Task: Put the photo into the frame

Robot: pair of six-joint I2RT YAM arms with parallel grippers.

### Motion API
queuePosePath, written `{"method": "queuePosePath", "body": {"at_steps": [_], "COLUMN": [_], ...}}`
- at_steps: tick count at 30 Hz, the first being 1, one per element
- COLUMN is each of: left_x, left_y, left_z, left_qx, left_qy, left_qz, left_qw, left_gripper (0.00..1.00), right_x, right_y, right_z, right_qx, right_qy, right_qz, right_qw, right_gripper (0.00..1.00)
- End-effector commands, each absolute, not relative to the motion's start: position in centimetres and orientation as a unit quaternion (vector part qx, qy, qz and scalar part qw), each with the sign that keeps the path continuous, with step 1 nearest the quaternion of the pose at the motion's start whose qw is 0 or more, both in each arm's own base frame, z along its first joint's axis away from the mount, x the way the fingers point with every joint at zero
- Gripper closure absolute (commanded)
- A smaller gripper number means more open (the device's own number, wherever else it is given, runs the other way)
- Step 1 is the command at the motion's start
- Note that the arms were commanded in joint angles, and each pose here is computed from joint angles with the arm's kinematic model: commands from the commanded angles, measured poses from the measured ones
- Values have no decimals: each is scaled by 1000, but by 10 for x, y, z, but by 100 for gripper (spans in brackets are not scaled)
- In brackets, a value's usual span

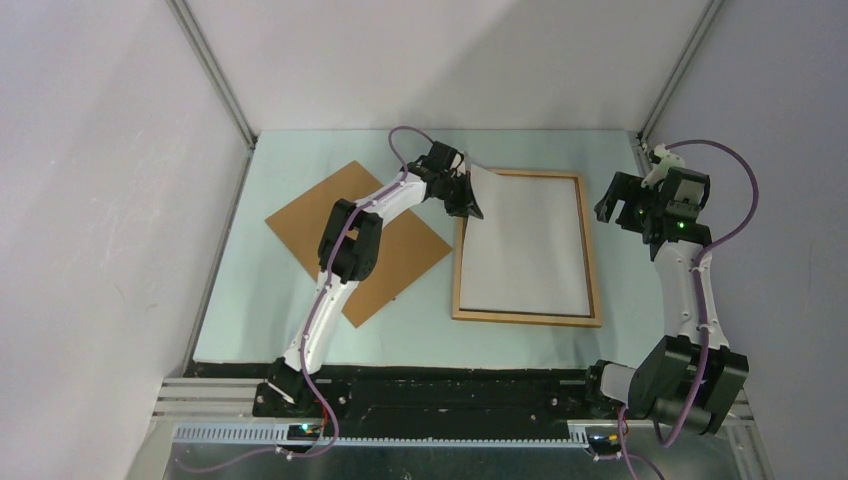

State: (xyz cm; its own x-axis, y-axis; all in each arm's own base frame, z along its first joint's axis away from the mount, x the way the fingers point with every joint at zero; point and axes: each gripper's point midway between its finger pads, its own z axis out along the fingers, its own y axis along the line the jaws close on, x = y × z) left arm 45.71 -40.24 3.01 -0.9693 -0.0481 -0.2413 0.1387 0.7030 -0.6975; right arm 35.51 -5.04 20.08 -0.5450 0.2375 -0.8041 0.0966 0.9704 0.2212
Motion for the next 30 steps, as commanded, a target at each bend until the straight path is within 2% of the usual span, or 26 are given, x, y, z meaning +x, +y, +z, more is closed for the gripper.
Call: {"method": "queuePosePath", "body": {"at_steps": [1,17,19,21,25,30], "left_x": [465,464,464,464,463,460], "left_y": [-406,-402,-401,-398,-395,-388], "left_z": [58,60,62,65,70,76], "left_qx": [30,34,35,35,34,35], "left_qy": [906,908,909,909,911,912], "left_qz": [-393,-385,-382,-378,-373,-363], "left_qw": [154,161,165,170,176,185], "left_gripper": [96,79,74,64,50,36], "right_x": [360,359,359,358,358,358], "right_y": [-52,-52,-52,-52,-52,-52], "right_z": [208,208,208,209,209,210], "right_qx": [91,93,93,93,94,95], "right_qy": [867,867,867,866,866,865], "right_qz": [76,80,80,80,82,84], "right_qw": [484,483,484,485,485,485], "right_gripper": [12,12,12,12,12,12]}}
